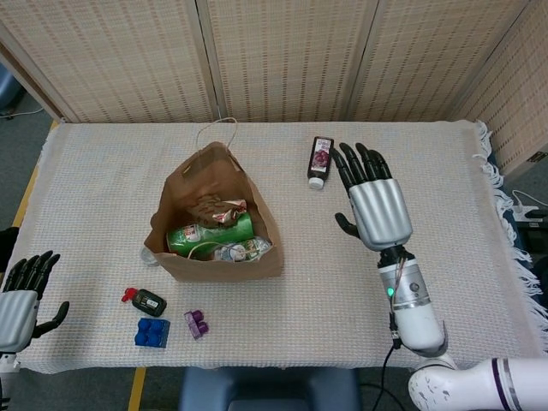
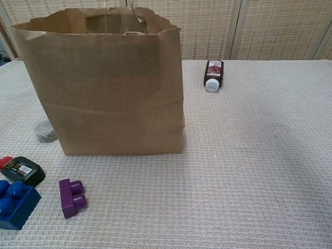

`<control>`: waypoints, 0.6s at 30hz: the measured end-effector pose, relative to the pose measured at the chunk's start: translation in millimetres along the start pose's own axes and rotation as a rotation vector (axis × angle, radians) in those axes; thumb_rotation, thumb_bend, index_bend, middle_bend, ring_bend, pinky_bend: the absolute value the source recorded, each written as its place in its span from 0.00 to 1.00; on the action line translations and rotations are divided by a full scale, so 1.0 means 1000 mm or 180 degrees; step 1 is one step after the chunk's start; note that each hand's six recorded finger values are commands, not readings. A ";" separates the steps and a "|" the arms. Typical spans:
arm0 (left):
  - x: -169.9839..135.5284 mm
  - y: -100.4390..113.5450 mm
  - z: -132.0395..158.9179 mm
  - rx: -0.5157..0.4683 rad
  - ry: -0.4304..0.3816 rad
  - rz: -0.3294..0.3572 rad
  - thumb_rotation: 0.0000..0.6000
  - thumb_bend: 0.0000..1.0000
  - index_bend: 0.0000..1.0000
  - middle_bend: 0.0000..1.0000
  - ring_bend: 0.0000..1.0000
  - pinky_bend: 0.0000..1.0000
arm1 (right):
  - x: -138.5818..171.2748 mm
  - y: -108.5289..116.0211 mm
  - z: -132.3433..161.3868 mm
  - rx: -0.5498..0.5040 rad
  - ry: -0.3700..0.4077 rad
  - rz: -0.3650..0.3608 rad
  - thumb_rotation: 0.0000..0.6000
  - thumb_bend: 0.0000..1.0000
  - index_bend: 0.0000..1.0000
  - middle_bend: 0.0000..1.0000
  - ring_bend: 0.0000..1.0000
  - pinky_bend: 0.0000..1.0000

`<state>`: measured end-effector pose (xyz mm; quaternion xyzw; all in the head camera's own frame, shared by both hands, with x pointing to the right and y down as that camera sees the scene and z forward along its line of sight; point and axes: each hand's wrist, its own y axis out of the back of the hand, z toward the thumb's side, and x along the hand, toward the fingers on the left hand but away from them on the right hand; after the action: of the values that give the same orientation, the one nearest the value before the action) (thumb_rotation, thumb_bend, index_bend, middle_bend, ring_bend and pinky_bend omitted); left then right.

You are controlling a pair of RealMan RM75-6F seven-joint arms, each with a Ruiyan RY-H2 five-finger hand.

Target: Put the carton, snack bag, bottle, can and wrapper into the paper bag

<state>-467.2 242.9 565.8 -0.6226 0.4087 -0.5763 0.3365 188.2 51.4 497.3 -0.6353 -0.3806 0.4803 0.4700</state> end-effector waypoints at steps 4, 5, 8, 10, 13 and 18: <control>0.000 0.000 0.001 0.0025 0.0007 0.0007 1.00 0.37 0.01 0.00 0.00 0.00 | 0.049 -0.013 -0.049 0.0132 -0.0070 0.0058 1.00 0.11 0.00 0.04 0.00 0.08; 0.000 0.000 0.001 0.0034 0.0009 0.0009 1.00 0.37 0.01 0.00 0.00 0.00 | 0.061 -0.017 -0.059 0.0114 -0.0089 0.0083 1.00 0.11 0.00 0.04 0.00 0.08; 0.000 0.000 0.001 0.0055 0.0014 0.0015 1.00 0.37 0.00 0.00 0.00 0.00 | 0.103 -0.030 -0.095 0.0012 -0.0235 0.0210 1.00 0.11 0.00 0.04 0.00 0.08; 0.000 0.000 0.001 0.0062 0.0015 0.0018 1.00 0.37 0.00 0.00 0.00 0.00 | 0.136 -0.040 -0.124 -0.0030 -0.0410 0.0303 1.00 0.11 0.00 0.04 0.00 0.08; 0.000 0.000 0.001 0.0072 0.0013 0.0022 1.00 0.37 0.00 0.00 0.00 0.00 | 0.176 -0.046 -0.158 0.0006 -0.0572 0.0327 1.00 0.11 0.00 0.04 0.00 0.07; 0.000 0.000 0.002 0.0081 0.0005 0.0025 1.00 0.37 0.00 0.00 0.00 0.00 | 0.215 -0.052 -0.190 0.0159 -0.0632 0.0231 1.00 0.11 0.00 0.04 0.00 0.07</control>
<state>-465.1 242.7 565.9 -0.6163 0.4040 -0.5806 0.3463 423.7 222.2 511.8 -0.5860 -0.3900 0.5669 0.4279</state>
